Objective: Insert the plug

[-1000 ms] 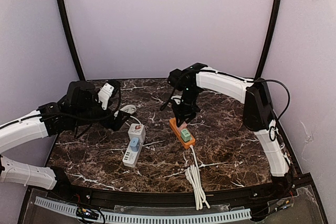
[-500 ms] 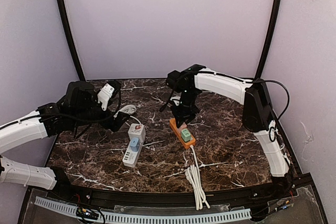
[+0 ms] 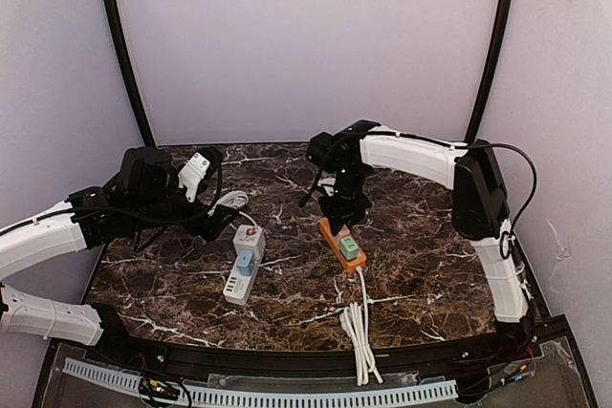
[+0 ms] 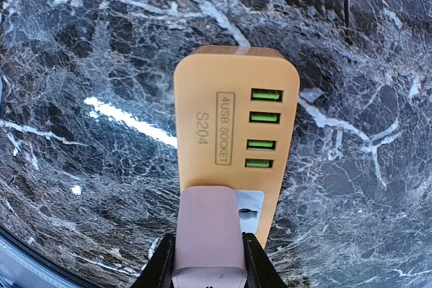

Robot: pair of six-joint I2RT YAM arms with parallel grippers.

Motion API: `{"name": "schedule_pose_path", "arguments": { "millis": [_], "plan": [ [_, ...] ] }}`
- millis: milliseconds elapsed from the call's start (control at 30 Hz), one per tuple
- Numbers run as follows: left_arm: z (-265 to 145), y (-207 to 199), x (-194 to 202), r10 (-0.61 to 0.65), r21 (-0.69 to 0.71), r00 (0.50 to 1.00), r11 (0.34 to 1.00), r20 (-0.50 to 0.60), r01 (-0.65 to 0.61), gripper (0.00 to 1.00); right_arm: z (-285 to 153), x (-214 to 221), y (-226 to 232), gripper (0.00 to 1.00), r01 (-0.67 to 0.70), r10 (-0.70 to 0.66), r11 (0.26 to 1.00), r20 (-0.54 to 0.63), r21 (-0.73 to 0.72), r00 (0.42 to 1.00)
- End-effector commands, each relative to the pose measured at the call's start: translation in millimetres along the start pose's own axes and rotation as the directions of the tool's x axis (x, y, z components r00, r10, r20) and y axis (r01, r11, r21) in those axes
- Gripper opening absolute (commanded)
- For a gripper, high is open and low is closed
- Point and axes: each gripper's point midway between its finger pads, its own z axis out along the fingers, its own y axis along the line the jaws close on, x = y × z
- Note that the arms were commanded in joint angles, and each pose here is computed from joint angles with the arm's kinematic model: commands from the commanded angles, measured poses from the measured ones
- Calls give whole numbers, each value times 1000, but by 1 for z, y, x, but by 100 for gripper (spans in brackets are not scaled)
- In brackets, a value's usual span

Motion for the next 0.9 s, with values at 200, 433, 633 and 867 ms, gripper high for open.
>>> {"name": "schedule_pose_path", "arguments": {
  "millis": [200,433,633,867],
  "plan": [
    [-8,3,-6,-25,-2,1000,1000,9,25,99,-1,32,-38,0,-27,39,991,-89,131,995],
    [-11,5,-3,-41,-15,999,999,13,41,99,6,26,-26,0,-30,39,996,-103,80,994],
    [-12,7,-1,-51,-25,999,998,16,51,99,7,25,-21,0,-53,60,997,-104,64,993],
    [-10,8,-2,-56,-30,998,998,21,56,99,12,29,-19,0,-84,93,993,-113,84,989]
  ]
}}
